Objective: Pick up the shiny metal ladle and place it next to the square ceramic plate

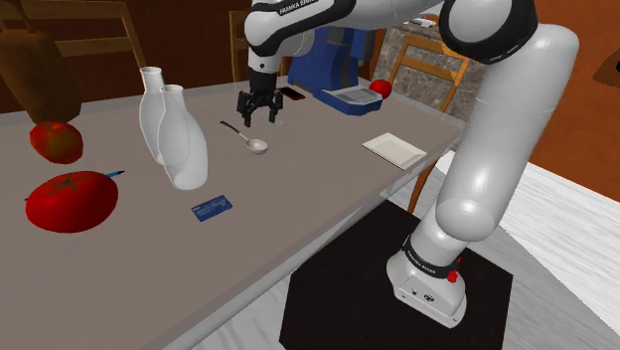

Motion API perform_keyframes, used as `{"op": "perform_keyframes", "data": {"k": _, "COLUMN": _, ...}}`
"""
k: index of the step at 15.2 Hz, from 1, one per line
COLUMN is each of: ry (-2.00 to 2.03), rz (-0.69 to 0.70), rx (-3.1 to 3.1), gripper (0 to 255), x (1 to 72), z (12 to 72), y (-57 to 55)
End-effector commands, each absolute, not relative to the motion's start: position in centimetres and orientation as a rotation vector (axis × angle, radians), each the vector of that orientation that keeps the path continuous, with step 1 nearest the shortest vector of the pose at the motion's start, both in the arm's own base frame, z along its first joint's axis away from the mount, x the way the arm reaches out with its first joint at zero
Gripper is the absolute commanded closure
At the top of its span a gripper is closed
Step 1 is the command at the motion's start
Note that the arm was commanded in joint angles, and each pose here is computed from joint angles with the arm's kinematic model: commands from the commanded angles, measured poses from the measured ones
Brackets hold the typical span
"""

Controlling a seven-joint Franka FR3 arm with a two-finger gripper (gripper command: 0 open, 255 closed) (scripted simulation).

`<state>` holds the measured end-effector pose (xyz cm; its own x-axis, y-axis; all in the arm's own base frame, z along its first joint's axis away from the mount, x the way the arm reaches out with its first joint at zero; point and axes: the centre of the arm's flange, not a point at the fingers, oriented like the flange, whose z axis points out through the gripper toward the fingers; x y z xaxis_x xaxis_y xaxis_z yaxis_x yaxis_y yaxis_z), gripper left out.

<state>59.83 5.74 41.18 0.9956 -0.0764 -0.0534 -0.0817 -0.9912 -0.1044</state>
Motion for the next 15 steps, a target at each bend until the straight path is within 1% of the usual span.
{"op": "perform_keyframes", "data": {"k": 1, "ry": 0.134, "rz": 0.062, "rx": -3.029, "gripper": 0, "x": 62.1, "z": 39.9, "y": 5.8}}
{"op": "perform_keyframes", "data": {"k": 6, "ry": 0.163, "rz": 0.03, "rx": -3.024, "gripper": 0, "x": 67.3, "z": 37.7, "y": 6.5}}
{"op": "perform_keyframes", "data": {"k": 15, "ry": 0.163, "rz": 0.03, "rx": -3.024, "gripper": 0, "x": 67.3, "z": 33.7, "y": 6.9}}
